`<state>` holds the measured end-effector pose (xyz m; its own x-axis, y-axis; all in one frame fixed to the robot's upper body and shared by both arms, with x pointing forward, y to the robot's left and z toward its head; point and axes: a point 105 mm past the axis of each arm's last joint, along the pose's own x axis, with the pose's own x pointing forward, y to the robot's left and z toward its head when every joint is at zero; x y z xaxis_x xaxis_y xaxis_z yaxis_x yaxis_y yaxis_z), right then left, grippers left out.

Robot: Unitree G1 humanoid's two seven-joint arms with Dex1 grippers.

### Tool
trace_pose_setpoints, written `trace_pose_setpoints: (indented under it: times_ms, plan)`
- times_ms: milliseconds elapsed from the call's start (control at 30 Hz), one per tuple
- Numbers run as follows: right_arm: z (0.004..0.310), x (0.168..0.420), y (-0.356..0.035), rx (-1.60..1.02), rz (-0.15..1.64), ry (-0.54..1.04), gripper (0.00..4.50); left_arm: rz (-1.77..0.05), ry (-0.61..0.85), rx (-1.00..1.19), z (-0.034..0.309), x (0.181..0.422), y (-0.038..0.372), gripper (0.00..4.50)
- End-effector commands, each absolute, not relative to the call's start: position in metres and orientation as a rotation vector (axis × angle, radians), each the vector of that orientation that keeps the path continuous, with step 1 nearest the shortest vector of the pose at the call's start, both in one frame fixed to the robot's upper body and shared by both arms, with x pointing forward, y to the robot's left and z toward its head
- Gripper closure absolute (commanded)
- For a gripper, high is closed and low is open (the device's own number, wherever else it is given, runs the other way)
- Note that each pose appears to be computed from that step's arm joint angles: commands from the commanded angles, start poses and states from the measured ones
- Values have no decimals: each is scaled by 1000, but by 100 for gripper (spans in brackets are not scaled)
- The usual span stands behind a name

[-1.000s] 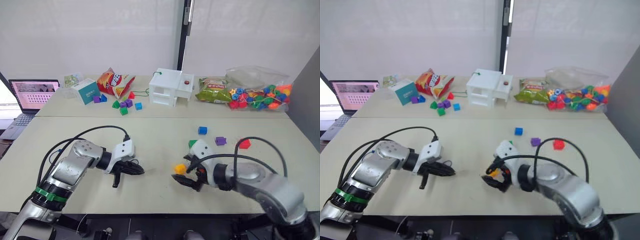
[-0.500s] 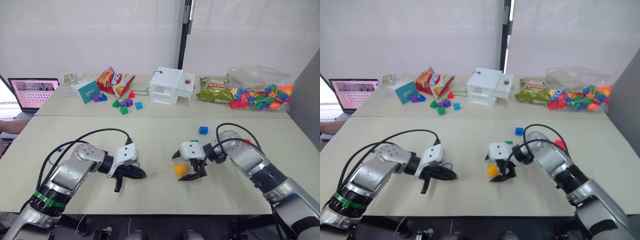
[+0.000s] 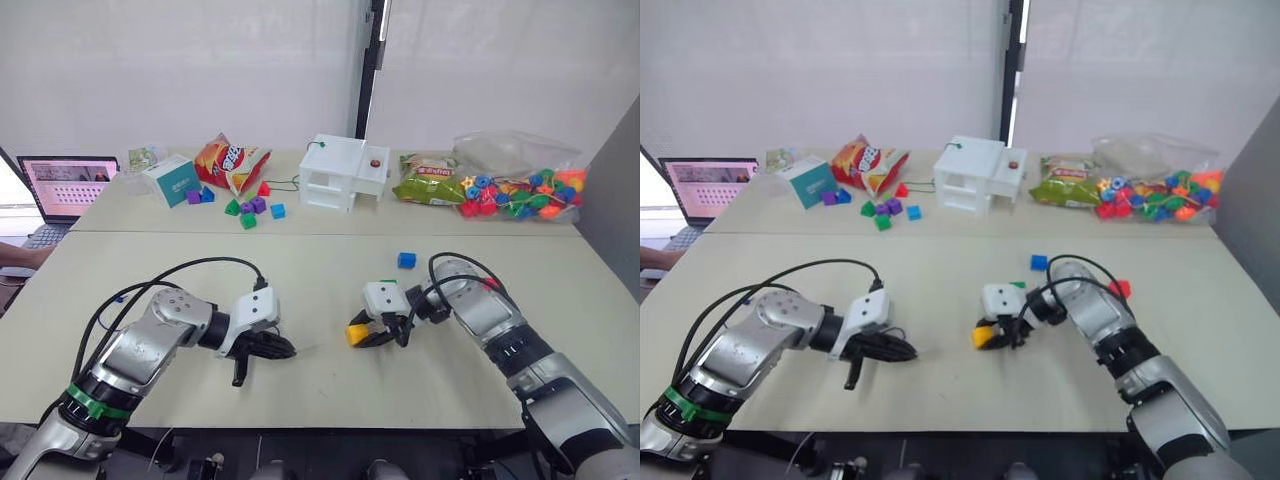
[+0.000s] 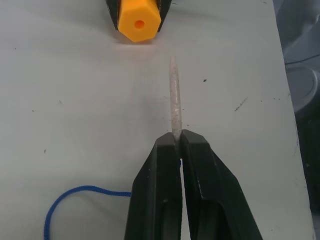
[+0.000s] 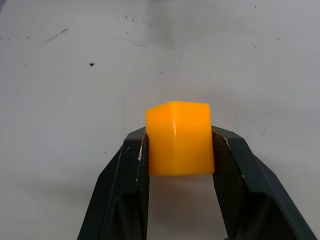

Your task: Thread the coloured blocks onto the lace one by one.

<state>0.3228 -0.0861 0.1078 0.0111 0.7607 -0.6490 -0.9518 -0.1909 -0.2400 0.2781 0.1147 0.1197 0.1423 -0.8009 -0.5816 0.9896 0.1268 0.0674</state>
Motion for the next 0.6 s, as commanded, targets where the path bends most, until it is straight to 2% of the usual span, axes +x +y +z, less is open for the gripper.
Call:
trace_pose_setpoints:
  times_ms: [33, 233, 433, 600]
  plan:
    - [120, 315, -83, -740, 1527, 277, 328, -1396, 422, 519, 131, 275, 99, 450]
    - [110, 288, -82, -743, 1442, 376, 328, -1372, 506, 578, 128, 278, 90, 450]
    - [108, 287, -81, -757, 1364, 425, 328, -1353, 616, 599, 124, 278, 87, 450]
    - [106, 287, -81, -769, 1343, 442, 328, -1357, 630, 605, 124, 279, 80, 450]
